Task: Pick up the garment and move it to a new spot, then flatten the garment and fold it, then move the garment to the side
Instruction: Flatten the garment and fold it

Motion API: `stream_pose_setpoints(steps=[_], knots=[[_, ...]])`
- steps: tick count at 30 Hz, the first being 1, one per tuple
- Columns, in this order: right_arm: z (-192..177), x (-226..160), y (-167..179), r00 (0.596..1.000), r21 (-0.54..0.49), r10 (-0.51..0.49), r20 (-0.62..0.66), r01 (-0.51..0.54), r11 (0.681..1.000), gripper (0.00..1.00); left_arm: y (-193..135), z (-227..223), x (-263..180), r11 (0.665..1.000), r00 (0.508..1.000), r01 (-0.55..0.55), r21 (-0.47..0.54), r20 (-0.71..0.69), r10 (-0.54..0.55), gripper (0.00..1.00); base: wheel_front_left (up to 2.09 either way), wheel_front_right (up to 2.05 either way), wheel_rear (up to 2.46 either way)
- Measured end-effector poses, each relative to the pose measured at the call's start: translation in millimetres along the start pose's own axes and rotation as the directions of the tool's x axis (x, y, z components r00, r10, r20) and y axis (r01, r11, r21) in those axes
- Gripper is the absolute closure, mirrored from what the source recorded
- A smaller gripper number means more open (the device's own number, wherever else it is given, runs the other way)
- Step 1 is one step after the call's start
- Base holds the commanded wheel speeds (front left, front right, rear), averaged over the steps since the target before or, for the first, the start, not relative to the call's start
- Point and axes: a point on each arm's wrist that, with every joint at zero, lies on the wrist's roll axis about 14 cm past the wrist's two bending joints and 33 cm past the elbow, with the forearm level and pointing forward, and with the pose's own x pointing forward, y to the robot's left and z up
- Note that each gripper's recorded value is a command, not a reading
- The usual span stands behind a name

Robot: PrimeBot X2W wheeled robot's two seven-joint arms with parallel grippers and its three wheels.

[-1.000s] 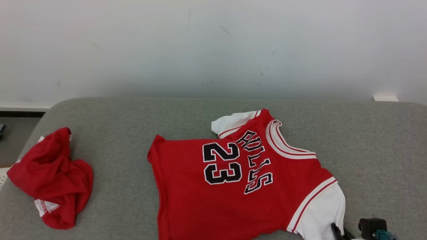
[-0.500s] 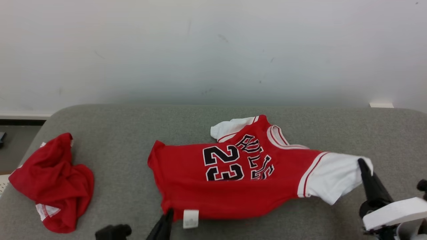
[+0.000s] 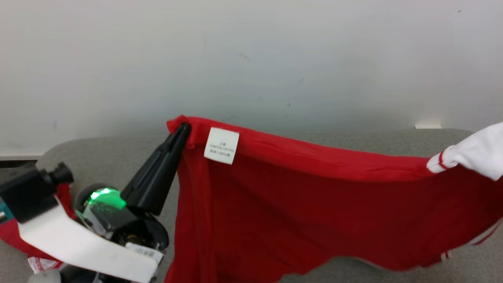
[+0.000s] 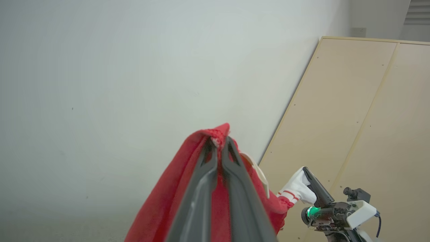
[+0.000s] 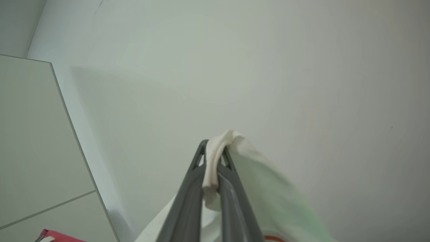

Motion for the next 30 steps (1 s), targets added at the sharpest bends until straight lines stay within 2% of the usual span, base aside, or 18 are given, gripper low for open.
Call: stream_pose_setpoints(steps=[5, 8, 12, 17, 21, 25, 30], knots=[[32.8, 9.2, 8.6, 0.999, -0.068, 0.03, 0.026, -0.028, 0.997, 1.0, -17.2, 18.6, 25.4, 0.995, 0.996, 0.08, 0.059, -0.03, -0.078, 1.0, 0.0, 0.0, 0.0], [30.9, 23.0, 0.6, 1.0, -0.099, 0.004, -0.015, -0.006, 0.995, 1.0, -5.8, 16.3, 43.6, 0.994, 0.995, 0.067, 0.087, -0.073, -0.061, 1.0, 0.0, 0.0, 0.0], [7.3, 50.2, -19.7, 0.993, -0.101, -0.064, -0.099, 0.054, 0.993, 1.0, 29.0, -4.4, 69.1, 0.994, 0.987, 0.004, 0.108, -0.158, 0.013, 1.0, 0.0, 0.0, 0.0], [-21.5, 105.8, -43.4, 0.981, -0.12, -0.122, -0.154, 0.104, 0.987, 1.0, 86.6, -27.4, 112.6, 0.982, 0.972, -0.083, 0.17, -0.206, 0.117, 1.0, 0.0, 0.0, 0.0], [-33.7, 158.8, -72.7, 0.977, -0.142, -0.166, -0.134, 0.146, 0.979, 1.0, 135.0, -35.4, 157.2, 0.966, 0.971, -0.142, 0.218, -0.16, 0.179, 1.0, 0.0, 0.0, 0.0], [-52.0, 211.9, -93.2, 0.983, -0.125, -0.16, -0.088, 0.149, 0.981, 1.0, 173.7, -36.2, 200.9, 0.953, 0.978, -0.183, 0.242, -0.052, 0.201, 1.0, 0.0, 0.0, 0.0], [-84.2, 252.2, -123.4, 0.981, -0.118, -0.18, -0.068, 0.172, 0.978, 1.0, 207.3, -46.7, 238.3, 0.938, 0.98, -0.197, 0.284, 0.07, 0.184, 1.0, 0.0, 0.0, 0.0]])
